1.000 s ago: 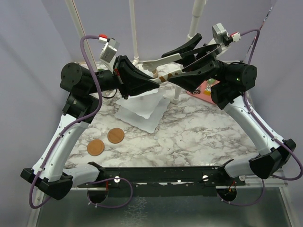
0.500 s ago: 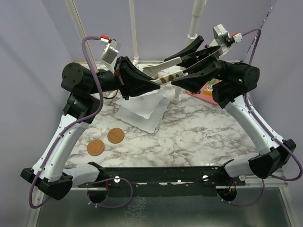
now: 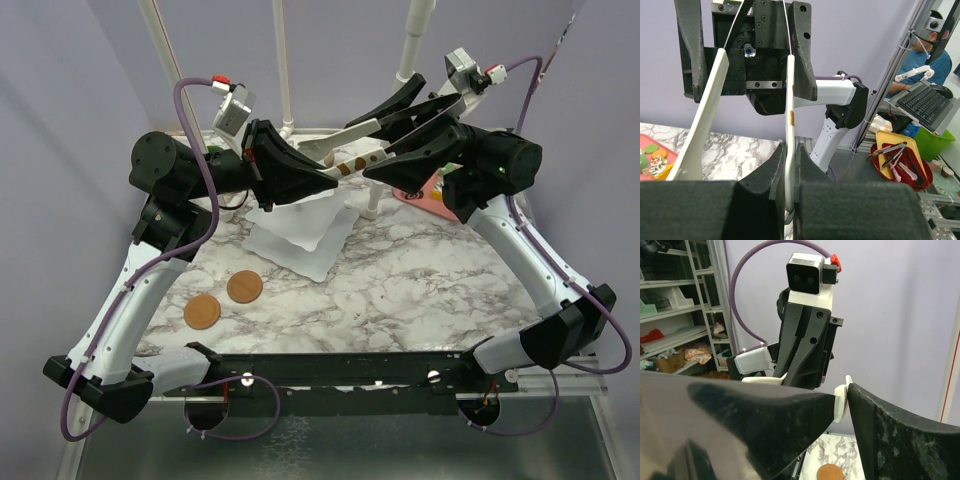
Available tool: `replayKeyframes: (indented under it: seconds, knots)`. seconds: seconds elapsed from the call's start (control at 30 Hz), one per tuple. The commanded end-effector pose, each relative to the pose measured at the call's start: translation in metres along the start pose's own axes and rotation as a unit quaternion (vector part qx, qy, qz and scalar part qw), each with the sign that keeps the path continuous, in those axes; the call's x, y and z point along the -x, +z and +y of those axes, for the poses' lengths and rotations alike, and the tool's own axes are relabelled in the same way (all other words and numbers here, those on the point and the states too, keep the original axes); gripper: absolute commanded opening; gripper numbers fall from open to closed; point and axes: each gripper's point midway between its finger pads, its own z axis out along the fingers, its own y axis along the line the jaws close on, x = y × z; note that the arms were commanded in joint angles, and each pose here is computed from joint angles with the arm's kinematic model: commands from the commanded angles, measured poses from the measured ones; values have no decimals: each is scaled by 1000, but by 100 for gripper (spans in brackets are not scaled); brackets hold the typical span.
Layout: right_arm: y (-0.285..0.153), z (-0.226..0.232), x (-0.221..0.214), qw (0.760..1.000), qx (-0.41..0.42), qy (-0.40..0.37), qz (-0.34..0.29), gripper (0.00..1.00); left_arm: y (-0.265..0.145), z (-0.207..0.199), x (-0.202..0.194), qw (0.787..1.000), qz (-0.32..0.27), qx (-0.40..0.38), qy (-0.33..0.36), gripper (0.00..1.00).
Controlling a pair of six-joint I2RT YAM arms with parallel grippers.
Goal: Serve the afternoon tea
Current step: Pick up the clamp from the tray.
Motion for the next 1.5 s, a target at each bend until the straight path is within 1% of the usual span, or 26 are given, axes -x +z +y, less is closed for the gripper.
replayKeyframes:
  seconds: [0.0, 0.23, 0.3, 0.4, 0.47, 0.5, 0.57, 0.67, 0.73, 0.8, 0.87, 1.0, 1.1, 1.3, 1.33, 1.37, 1.43, 1.47]
  knots:
    - [3, 15, 5, 999, 39, 18, 6, 87, -3, -3, 0, 1000, 7, -8, 20, 0]
    - [2, 23, 0, 997, 60, 23, 33, 84, -2, -6, -1, 999, 13, -19, 29, 0]
    - [2, 24, 2, 998, 60, 19, 30, 83, -2, -4, -2, 999, 15, -19, 28, 0]
    - [4, 21, 5, 998, 52, 16, 21, 78, -2, -3, -4, 999, 16, -19, 30, 0]
    - [4, 19, 7, 999, 47, 20, 16, 77, -2, -2, -5, 999, 17, -19, 33, 0]
    - [4, 18, 7, 999, 45, 23, 14, 78, -2, -1, -5, 999, 16, -17, 36, 0]
    - [4, 16, 6, 999, 43, 24, 10, 84, -2, 2, -4, 999, 13, -9, 46, 0]
    - [3, 11, 8, 999, 31, 23, -11, 85, -3, 8, -10, 998, 18, 0, 57, 0]
    - [3, 6, 10, 999, 19, 27, -24, 81, -4, 12, -16, 998, 23, 2, 56, 0]
    - [3, 4, 9, 999, 16, 29, -28, 74, -4, 13, -19, 998, 25, 2, 54, 0]
    - [2, 3, 7, 999, 15, 31, -24, 68, -4, 12, -18, 998, 25, 1, 54, 0]
    - [1, 8, 3, 999, 20, 23, -13, 60, -3, 9, -15, 998, 25, -4, 53, 0]
    - [0, 15, 3, 1000, 30, 8, -2, 57, -4, 7, -15, 998, 27, -8, 50, 0]
    - [-1, 23, 2, 999, 43, -13, 11, 56, -5, 7, -17, 998, 28, -7, 50, 1]
    - [-1, 23, 2, 999, 43, -15, 12, 54, -5, 6, -17, 998, 27, -8, 52, 5]
    - [-1, 22, 2, 999, 41, -17, 12, 53, -5, 7, -16, 998, 27, -6, 52, 12]
    - [-2, 21, 2, 999, 34, -26, 12, 51, -6, 7, -16, 998, 28, -3, 55, 41]
    - [-2, 20, 2, 999, 26, -31, 14, 50, -6, 8, -16, 998, 28, 2, 57, 51]
